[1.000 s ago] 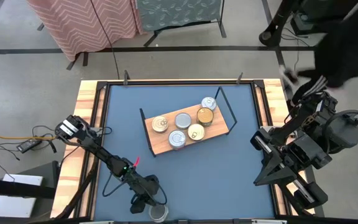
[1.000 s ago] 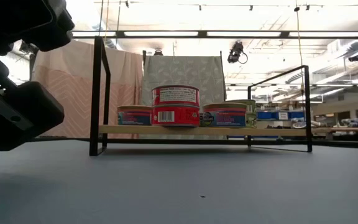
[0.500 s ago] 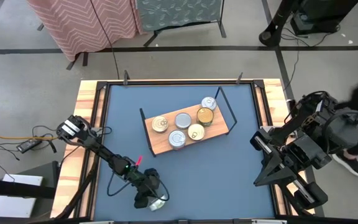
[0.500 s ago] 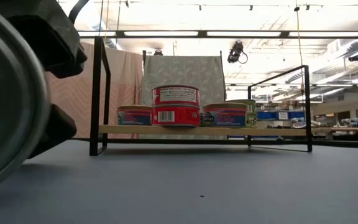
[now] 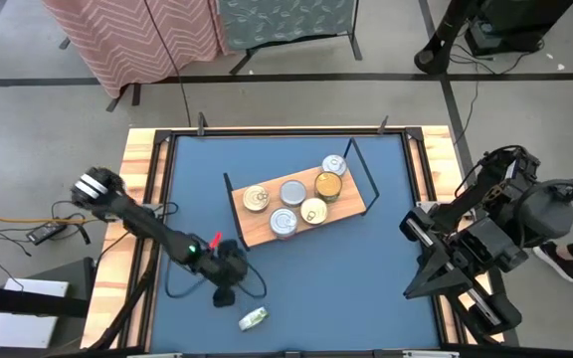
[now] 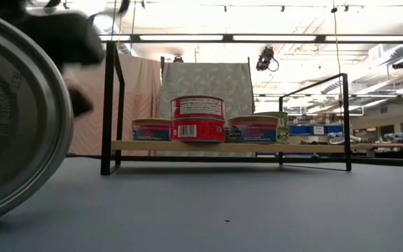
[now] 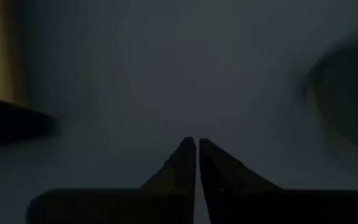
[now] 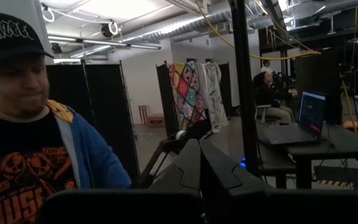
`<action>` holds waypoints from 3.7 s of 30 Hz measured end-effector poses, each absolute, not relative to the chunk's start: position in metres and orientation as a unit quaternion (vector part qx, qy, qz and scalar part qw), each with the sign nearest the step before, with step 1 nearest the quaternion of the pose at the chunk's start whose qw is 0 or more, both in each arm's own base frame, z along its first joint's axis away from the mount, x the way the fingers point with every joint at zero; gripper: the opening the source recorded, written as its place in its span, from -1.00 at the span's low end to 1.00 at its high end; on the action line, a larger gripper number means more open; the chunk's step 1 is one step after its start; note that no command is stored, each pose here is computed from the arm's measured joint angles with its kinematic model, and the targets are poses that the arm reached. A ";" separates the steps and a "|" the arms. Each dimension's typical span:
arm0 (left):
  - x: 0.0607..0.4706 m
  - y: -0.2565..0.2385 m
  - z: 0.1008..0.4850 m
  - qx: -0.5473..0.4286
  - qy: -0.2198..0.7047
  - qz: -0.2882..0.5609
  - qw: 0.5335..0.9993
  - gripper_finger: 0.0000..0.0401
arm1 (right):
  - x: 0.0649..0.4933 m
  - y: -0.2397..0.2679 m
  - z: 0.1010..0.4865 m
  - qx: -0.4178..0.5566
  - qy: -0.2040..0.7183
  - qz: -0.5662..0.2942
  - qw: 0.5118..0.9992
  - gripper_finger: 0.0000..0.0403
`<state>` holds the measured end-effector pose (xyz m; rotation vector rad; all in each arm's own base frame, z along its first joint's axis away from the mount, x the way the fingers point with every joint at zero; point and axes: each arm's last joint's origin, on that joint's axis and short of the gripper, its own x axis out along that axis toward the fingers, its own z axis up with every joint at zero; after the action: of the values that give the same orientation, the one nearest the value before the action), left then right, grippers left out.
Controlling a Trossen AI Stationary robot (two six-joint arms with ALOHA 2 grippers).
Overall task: Stack canned seafood by type on shelf
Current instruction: Stack the green tuna can on top of the green tuna can on the shelf
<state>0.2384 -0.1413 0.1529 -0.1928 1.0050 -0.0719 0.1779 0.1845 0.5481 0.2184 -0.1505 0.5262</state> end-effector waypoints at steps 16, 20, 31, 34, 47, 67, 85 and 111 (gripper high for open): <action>0.231 -0.141 0.253 -0.349 0.279 -0.186 0.875 -0.09 | 0.179 0.186 0.538 0.085 -0.027 0.259 0.962 -0.96; 0.228 -0.147 0.255 -0.368 0.288 -0.211 0.859 0.06 | 0.179 0.186 0.535 0.087 -0.011 0.258 0.962 -0.96; 0.231 -0.153 0.278 -0.371 0.178 -0.274 0.870 0.09 | 0.179 0.186 0.531 0.095 0.014 0.262 0.960 -0.96; 0.233 -0.150 0.289 -0.334 0.108 -0.297 0.888 0.09 | 0.180 0.185 0.527 0.104 0.033 0.253 0.961 -0.96; 0.224 -0.118 0.353 -0.280 -0.289 -0.273 0.874 0.09 | 0.271 0.189 0.443 0.158 0.301 0.196 0.920 -0.96; 0.191 -0.134 0.445 -0.029 -0.389 -0.213 0.896 0.09 | 0.414 0.177 0.321 0.195 0.389 0.317 0.843 -0.96; 0.120 -0.135 0.540 -0.066 -0.064 -0.327 0.941 0.09 | 0.477 0.164 0.238 0.322 0.408 0.377 0.767 -0.71; 0.107 -0.155 0.534 -0.120 -0.010 -0.357 0.926 0.09 | 0.462 0.170 0.234 -0.025 0.413 0.294 0.862 0.19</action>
<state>0.1066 -0.1547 0.5335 -0.2462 -0.0210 -0.7318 0.4620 0.1704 0.2343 -0.0533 0.8666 0.6167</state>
